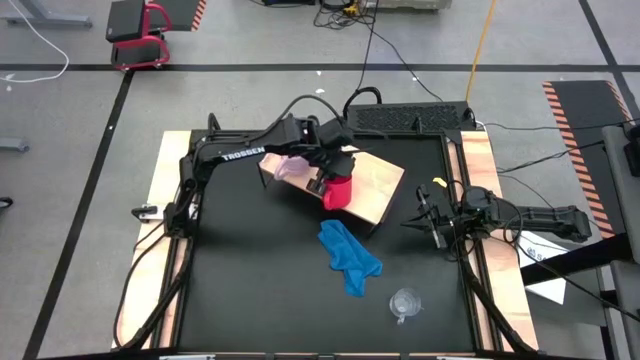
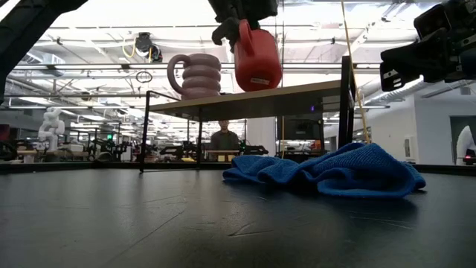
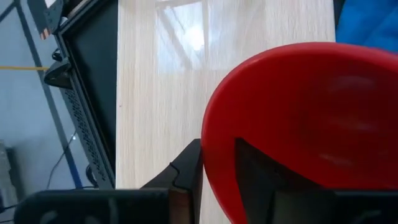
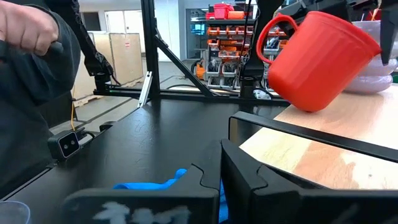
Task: Stack small to large cups/mugs on shelf
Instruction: Put the red mug on the shelf
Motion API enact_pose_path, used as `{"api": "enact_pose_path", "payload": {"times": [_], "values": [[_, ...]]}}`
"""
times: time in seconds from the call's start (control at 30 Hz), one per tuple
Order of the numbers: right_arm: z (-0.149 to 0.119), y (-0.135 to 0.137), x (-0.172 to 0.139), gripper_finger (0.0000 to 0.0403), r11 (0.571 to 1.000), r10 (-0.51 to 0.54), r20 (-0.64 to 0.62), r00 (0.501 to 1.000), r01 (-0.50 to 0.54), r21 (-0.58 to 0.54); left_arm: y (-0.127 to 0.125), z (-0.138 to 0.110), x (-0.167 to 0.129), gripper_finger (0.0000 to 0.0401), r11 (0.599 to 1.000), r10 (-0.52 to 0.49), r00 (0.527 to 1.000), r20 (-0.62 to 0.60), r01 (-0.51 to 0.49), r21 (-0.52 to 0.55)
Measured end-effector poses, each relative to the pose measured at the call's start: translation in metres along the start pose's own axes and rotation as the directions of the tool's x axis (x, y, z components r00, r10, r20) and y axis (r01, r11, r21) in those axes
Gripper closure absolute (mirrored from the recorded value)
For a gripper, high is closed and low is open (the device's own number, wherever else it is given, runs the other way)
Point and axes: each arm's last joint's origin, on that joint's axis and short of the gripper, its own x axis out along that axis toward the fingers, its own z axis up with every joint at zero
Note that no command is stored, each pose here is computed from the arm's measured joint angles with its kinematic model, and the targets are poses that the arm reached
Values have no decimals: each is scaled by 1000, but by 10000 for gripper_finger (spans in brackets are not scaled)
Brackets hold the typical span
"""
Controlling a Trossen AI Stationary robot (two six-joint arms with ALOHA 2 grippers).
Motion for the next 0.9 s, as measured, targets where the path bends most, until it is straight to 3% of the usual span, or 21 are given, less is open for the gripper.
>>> {"api": "enact_pose_path", "payload": {"times": [0.27,0.53,0.9], "values": [[0,0,0,403,1000,0,-4,1000,0,8,-9,10,-2,385,998,51,998,-31,-49,44],[0,0,0,403,1000,0,-3,1000,0,14,-14,16,-2,386,992,97,993,-62,-91,92],[0,0,0,403,999,1,-3,1000,-1,32,-3,3,-3,386,981,185,966,-179,-171,94]]}}
